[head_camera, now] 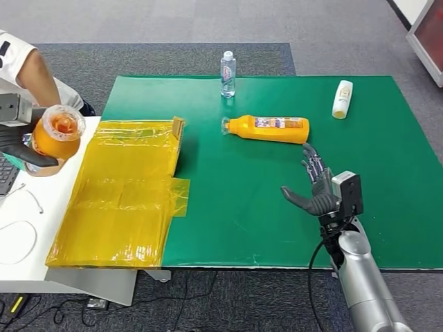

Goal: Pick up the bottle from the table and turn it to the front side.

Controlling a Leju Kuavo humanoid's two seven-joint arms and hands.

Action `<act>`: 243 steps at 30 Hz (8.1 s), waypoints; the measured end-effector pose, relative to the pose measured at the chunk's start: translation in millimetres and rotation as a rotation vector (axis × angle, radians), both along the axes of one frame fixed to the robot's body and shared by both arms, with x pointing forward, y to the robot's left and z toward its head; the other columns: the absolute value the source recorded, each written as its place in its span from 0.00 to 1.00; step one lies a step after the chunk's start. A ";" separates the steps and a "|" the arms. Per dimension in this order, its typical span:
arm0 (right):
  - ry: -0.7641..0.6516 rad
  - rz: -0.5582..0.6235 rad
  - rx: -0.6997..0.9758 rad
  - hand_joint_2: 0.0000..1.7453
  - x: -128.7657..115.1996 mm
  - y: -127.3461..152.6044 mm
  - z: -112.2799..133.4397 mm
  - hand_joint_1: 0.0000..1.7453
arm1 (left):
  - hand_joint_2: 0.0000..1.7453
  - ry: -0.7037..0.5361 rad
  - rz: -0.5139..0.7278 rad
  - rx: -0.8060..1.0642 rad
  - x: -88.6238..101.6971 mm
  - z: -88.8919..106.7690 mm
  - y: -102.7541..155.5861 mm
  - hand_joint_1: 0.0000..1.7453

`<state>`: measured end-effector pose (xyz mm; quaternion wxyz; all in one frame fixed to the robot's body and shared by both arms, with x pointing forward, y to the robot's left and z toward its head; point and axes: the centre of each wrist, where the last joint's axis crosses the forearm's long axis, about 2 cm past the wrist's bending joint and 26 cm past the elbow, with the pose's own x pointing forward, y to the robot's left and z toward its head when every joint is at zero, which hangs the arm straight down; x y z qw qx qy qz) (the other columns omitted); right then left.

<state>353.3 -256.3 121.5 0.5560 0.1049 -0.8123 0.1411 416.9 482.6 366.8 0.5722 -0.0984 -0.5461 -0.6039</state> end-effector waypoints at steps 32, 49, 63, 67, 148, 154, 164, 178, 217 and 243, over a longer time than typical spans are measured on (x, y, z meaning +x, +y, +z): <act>0.073 -0.025 -0.066 1.00 -16.5 15.4 -11.0 0.00 | 1.00 -0.373 0.354 0.311 57.4 -144.9 -143.1 1.00; 0.078 0.039 -0.062 1.00 -10.6 22.2 -16.0 0.00 | 1.00 0.039 -0.015 0.208 73.2 -89.0 -155.8 1.00; 0.084 0.108 -0.058 1.00 10.1 48.5 -11.2 0.00 | 1.00 0.158 -0.076 -0.067 70.1 9.0 -95.9 1.00; 0.086 0.120 -0.061 1.00 11.5 53.0 -10.3 0.00 | 1.00 0.161 -0.072 -0.049 66.9 16.0 -87.7 1.00; 0.068 -0.173 -0.115 1.00 21.6 -52.5 3.0 0.00 | 1.00 0.093 0.066 -0.037 36.0 -155.5 -74.6 1.00; 0.049 -0.209 -0.121 1.00 19.6 -71.9 7.6 0.00 | 1.00 0.076 0.065 -0.058 40.3 -159.1 -92.6 1.00; 0.018 -0.249 -0.121 1.00 15.9 -94.9 17.8 0.00 | 1.00 0.062 0.017 -0.098 45.9 -163.5 -132.7 1.00; 0.006 -0.224 -0.144 1.00 24.0 -95.9 28.3 0.00 | 1.00 0.113 -0.067 -0.140 46.3 -169.1 -175.9 0.51; 0.054 -0.245 -0.161 1.00 35.6 -99.5 15.5 0.00 | 1.00 0.249 -0.003 0.194 51.9 -157.3 -191.4 0.95; 0.097 -0.274 -0.169 1.00 26.7 -101.6 0.4 0.00 | 1.00 0.128 0.105 0.166 39.7 -189.2 -178.4 0.00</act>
